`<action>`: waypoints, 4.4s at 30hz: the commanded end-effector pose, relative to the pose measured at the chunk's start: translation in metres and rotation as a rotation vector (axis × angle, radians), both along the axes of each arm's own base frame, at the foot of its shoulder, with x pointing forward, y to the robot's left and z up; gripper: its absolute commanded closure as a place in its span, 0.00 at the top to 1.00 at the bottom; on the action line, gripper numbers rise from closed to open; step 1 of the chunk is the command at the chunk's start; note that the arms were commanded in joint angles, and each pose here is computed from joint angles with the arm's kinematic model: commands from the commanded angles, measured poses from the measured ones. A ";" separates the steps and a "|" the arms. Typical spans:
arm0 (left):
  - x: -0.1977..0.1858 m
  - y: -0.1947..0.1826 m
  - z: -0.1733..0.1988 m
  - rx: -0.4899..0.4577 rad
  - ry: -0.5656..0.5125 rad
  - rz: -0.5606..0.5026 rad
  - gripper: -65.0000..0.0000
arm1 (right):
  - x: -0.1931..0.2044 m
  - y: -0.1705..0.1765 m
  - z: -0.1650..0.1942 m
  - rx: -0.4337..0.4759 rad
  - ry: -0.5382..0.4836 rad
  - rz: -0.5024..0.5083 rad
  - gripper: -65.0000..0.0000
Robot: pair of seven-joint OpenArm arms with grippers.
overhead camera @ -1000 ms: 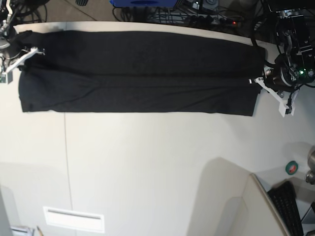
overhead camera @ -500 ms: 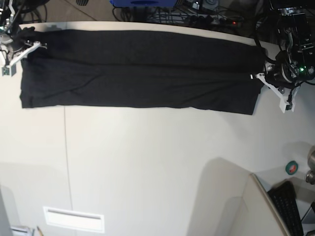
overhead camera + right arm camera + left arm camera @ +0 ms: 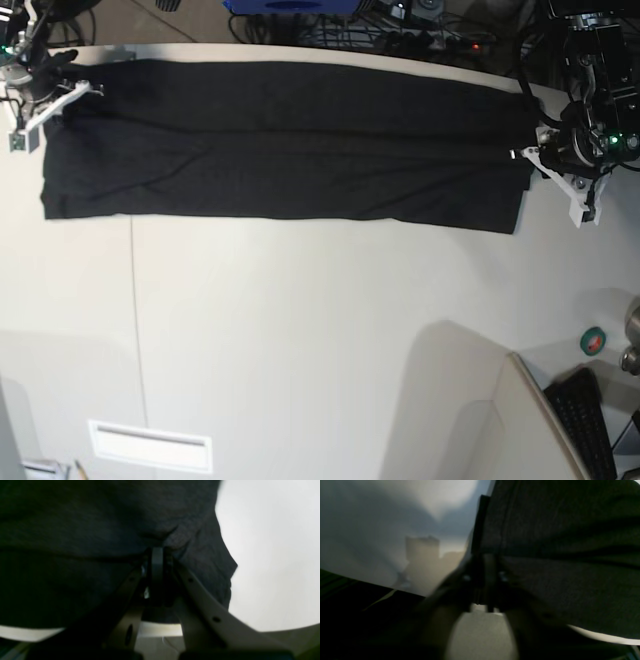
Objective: Layout the t-shirt on the table in an organized manner, then fold the t-shirt properly
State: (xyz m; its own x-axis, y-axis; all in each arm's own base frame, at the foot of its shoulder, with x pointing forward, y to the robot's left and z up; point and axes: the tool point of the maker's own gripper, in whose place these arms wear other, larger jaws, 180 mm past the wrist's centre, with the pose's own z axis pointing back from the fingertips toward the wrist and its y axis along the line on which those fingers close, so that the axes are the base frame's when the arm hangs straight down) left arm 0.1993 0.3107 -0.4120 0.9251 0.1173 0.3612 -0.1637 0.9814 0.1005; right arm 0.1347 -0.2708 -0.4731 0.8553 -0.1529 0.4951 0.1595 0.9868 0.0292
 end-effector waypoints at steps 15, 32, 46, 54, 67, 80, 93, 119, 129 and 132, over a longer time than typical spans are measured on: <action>0.018 0.010 0.035 0.009 -0.148 0.073 0.35 | 0.013 -0.019 0.027 -0.052 -0.043 -0.013 0.37; 0.009 -0.026 -0.071 -0.047 0.035 0.030 0.00 | 0.062 -0.009 -0.012 0.043 -0.013 -0.033 0.00; 0.127 -0.064 -0.059 -0.121 -0.085 -0.024 0.00 | 0.152 -0.072 -0.008 0.059 -0.036 -0.148 0.00; 0.143 -0.036 -0.002 -0.104 -0.201 0.047 0.00 | 0.177 -0.067 0.053 -0.037 -0.209 -0.054 0.00; 0.111 -0.018 -0.003 -0.372 -0.315 -0.029 1.00 | 0.173 -0.037 0.082 -0.061 -0.302 0.014 0.00; 0.122 -0.043 -0.044 -0.443 -0.323 -0.010 0.89 | 0.167 -0.037 0.077 -0.060 -0.287 0.015 0.00; 0.114 -0.070 -0.083 -0.475 -0.197 -0.004 0.87 | 0.158 -0.038 0.071 -0.062 -0.267 0.014 0.00; 0.088 0.036 0.011 -0.161 -0.351 -0.064 0.00 | 0.151 -0.039 0.067 -0.060 -0.252 0.010 0.00; 0.070 -0.066 0.022 -0.262 -0.299 -0.194 0.00 | 0.154 -0.037 0.068 -0.057 -0.258 0.012 0.00; 0.079 -0.109 0.019 -0.309 -0.269 -0.292 0.00 | 0.154 -0.037 0.068 -0.057 -0.258 0.012 0.00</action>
State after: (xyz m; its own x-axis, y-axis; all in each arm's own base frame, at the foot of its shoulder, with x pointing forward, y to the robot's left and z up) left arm 0.2628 0.2035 -0.4085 0.8527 -0.0030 0.5223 0.1282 0.9706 -0.2038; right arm 0.2773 -0.3008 -0.4208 0.7370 -0.1265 0.6640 0.1454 0.9890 0.0270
